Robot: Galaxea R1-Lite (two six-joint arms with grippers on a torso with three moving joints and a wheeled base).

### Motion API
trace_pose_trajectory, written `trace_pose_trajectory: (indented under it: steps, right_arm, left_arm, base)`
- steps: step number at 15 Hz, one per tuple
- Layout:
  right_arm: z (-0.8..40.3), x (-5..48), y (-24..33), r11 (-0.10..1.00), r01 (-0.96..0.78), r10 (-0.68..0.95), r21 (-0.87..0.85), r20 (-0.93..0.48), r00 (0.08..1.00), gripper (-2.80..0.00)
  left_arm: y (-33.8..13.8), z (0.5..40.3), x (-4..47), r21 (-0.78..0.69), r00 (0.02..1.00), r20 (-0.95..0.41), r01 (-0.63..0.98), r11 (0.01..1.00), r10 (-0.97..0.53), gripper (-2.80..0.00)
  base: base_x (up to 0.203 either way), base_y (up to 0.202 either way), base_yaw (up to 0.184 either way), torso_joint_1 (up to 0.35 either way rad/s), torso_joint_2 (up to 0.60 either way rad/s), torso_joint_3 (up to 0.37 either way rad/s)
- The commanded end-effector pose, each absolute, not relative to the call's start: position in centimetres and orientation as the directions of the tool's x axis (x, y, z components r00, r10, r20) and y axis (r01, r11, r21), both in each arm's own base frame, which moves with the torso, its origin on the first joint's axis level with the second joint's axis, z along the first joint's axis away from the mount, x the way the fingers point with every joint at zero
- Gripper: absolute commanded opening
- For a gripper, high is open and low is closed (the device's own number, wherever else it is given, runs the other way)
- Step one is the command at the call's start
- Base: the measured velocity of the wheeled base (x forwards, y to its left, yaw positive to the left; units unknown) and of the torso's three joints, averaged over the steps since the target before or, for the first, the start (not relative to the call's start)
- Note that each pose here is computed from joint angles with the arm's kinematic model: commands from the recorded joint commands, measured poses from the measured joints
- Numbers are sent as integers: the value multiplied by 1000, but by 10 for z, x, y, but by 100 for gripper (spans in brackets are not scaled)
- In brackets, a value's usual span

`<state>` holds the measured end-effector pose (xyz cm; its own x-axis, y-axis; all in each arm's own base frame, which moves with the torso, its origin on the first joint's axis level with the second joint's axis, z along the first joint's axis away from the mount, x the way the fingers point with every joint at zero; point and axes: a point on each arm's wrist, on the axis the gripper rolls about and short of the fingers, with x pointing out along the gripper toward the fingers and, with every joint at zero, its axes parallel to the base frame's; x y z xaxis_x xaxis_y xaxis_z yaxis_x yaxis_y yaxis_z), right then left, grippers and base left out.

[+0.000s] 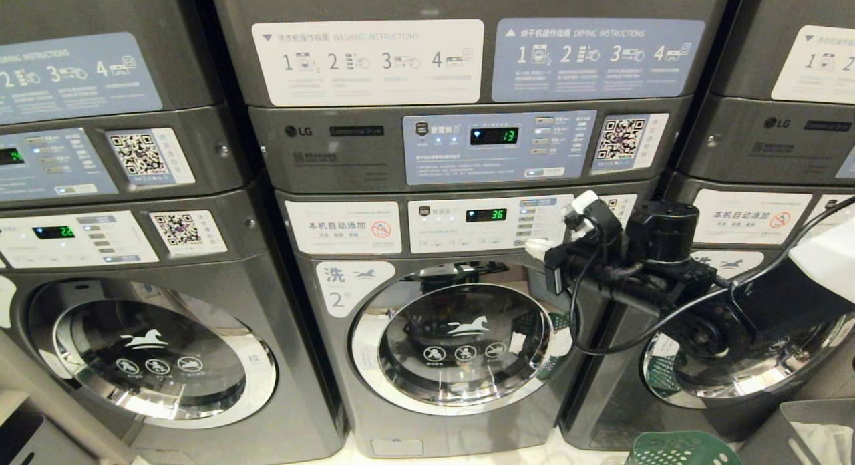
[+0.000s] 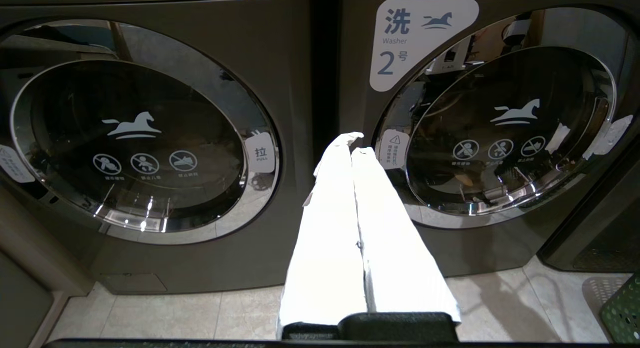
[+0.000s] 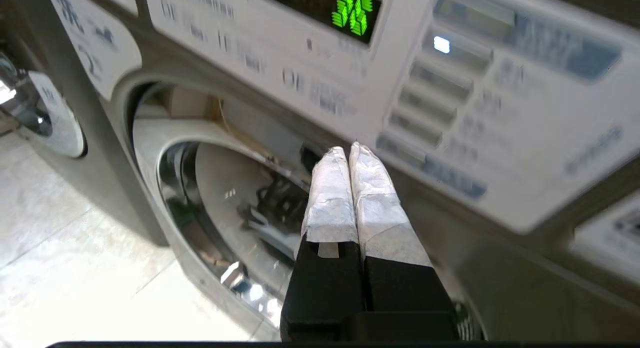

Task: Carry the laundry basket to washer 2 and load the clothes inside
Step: Press the washing machine switch

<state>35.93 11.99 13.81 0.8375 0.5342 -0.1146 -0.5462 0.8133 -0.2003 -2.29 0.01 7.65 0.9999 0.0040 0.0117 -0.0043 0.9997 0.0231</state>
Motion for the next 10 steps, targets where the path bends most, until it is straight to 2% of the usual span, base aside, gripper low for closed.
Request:
trace_pose_trajectory:
  steps: [1, 6, 10]
  right_arm:
    - [130, 350, 119, 807, -557, 538, -193, -147, 830, -280]
    - [102, 365, 120, 833, -517, 492, -196, -164, 855, -280]
    - [108, 381, 122, 850, -483, 470, -211, -109, 876, -280]
  left_arm:
    - [0, 75, -22, 24, 1000, 5, -5, 1000, 5, -280]
    - [0, 75, -22, 23, 1000, 5, -5, 1000, 5, -280]
    - [0, 75, -22, 24, 1000, 5, -5, 1000, 5, -280]
  base:
    - [0, 0, 0, 0, 0, 0]
    - [0, 0, 0, 0, 0, 0]
    - [0, 0, 0, 0, 0, 0]
